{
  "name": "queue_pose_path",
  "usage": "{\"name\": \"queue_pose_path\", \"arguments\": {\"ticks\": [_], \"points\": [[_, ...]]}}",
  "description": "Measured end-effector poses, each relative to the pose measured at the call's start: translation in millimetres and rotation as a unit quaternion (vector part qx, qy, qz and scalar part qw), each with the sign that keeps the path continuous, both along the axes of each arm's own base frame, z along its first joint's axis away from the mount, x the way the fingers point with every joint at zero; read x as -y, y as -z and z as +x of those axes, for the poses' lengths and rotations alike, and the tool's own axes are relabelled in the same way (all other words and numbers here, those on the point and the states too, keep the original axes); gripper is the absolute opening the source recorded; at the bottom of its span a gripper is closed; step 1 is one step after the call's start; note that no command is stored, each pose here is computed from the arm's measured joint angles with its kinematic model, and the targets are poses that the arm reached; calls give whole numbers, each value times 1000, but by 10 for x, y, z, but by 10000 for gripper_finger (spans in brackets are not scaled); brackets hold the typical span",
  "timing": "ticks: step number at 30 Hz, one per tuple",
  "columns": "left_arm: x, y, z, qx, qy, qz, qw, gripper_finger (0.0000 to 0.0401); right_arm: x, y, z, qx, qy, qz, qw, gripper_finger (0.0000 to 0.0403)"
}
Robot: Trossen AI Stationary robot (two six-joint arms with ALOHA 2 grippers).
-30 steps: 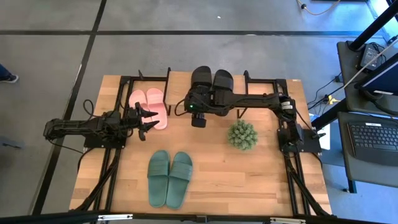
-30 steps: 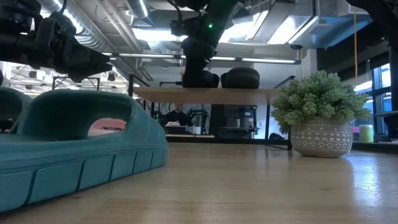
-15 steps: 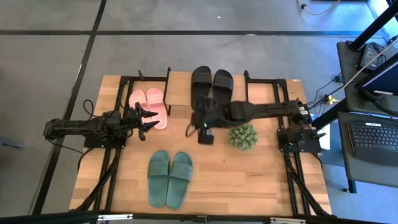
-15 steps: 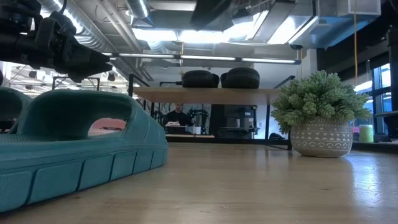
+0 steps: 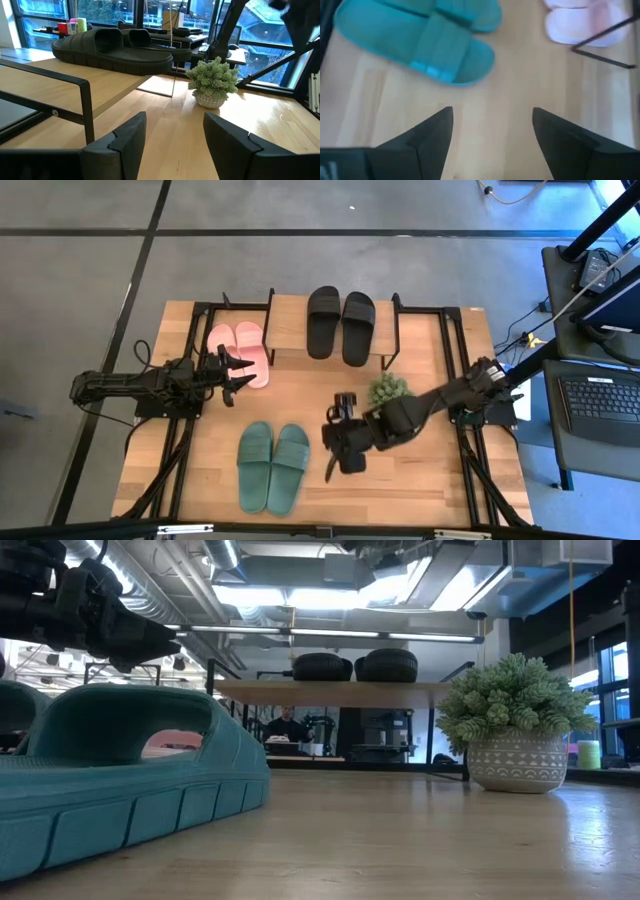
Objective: Pick and place slides into the shelf
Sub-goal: Put the left green slide under the shelf
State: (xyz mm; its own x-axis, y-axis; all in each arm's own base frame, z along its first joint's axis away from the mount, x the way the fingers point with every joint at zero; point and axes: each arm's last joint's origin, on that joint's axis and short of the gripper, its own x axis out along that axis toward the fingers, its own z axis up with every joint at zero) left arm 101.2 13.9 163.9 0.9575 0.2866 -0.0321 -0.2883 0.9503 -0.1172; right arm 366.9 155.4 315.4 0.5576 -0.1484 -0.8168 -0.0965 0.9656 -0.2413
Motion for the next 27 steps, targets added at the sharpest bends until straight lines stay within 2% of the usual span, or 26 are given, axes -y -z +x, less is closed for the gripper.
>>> {"name": "queue_pose_path", "arguments": {"ticks": [3, 6, 10, 15, 21, 27], "points": [[0, 0, 0, 0, 0, 0, 1000, 191, -66, 139, -99, -6, 36, -43, 998, 272], [0, 0, 0, 0, 0, 0, 1000, 191, -68, 134, -318, 19, 94, -89, 991, 272], [0, -5, 0, 2, 0, 1, 1000, 191, -58, 192, -681, 62, 135, -80, 986, 272], [0, -17, 0, 9, 0, 3, 1000, 191, 103, 201, -1069, 144, 119, -30, 982, 272], [0, -18, 0, 9, 0, 3, 1000, 191, 567, 127, -1470, 216, 105, -27, 970, 272], [0, -18, 0, 9, 0, 3, 1000, 191, 1039, 182, -1917, 282, 83, -39, 955, 272]]}}
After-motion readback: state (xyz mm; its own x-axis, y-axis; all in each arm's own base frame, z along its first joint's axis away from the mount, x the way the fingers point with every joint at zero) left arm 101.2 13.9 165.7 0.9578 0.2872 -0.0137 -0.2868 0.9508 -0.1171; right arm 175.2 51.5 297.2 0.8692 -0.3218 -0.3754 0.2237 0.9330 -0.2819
